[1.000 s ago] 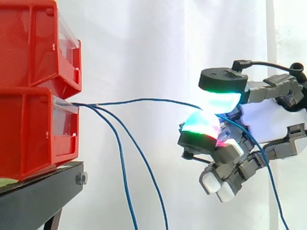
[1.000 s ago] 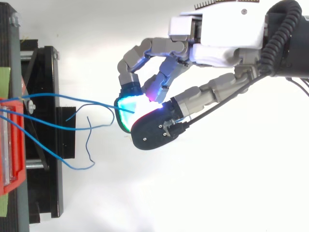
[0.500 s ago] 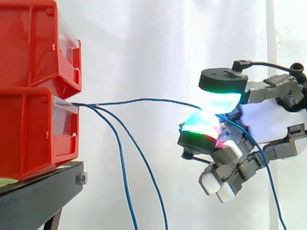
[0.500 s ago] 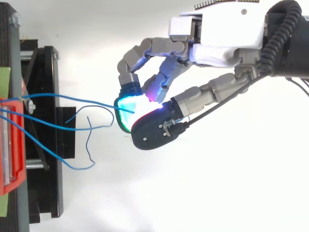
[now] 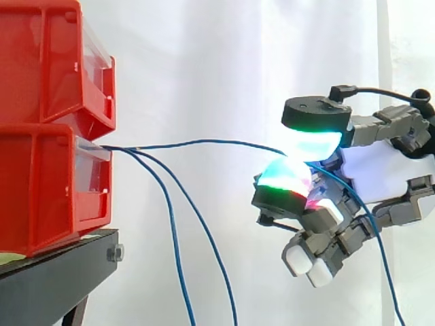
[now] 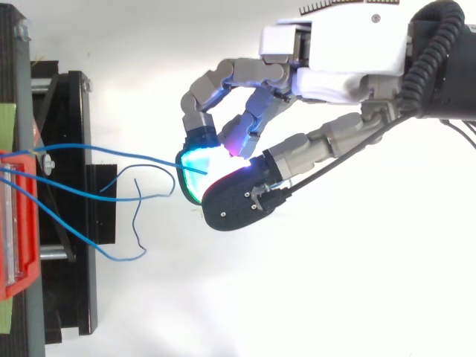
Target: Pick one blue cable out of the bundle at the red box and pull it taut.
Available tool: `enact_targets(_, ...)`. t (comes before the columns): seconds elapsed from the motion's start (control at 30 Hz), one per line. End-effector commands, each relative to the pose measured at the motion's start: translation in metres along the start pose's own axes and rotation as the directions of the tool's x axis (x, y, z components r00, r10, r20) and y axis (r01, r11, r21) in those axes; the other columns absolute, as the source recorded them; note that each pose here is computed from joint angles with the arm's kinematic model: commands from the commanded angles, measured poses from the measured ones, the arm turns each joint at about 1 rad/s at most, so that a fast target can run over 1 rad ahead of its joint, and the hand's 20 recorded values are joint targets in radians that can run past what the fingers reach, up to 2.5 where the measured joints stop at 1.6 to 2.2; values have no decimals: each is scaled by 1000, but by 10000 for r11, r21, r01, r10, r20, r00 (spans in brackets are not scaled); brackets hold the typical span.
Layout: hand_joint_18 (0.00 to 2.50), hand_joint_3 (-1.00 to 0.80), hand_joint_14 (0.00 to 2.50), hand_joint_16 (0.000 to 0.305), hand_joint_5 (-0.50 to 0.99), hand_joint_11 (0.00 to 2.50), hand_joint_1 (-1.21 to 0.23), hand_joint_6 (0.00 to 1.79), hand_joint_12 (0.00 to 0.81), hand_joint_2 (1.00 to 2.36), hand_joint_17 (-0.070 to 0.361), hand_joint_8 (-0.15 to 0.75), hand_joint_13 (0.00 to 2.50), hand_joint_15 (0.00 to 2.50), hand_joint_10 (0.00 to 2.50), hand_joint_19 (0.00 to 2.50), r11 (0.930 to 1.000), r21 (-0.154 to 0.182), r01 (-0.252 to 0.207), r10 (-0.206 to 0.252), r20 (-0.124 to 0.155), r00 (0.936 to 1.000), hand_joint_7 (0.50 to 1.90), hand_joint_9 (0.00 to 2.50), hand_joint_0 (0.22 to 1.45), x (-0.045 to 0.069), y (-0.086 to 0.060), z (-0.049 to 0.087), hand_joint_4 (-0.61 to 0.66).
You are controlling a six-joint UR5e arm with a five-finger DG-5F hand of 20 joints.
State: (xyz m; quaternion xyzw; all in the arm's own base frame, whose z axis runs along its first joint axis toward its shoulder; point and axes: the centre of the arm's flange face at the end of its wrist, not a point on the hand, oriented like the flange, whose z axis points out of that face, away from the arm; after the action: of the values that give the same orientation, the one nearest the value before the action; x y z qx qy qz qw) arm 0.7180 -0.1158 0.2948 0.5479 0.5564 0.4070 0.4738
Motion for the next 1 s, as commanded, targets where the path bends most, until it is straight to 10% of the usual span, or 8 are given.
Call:
enact_targets(0.0,610,-107,17,52,-141,851,-815,881,357,1020,117,360,733,460,17,398,10000,12,0,0,-11,10000,1215,783,629,0,-1,0,91)
enact_targets(0.97,615,-106,17,51,-141,871,-812,881,358,1021,116,358,737,462,16,390,10000,14,0,0,20,10000,1221,796,629,-1,-1,0,102)
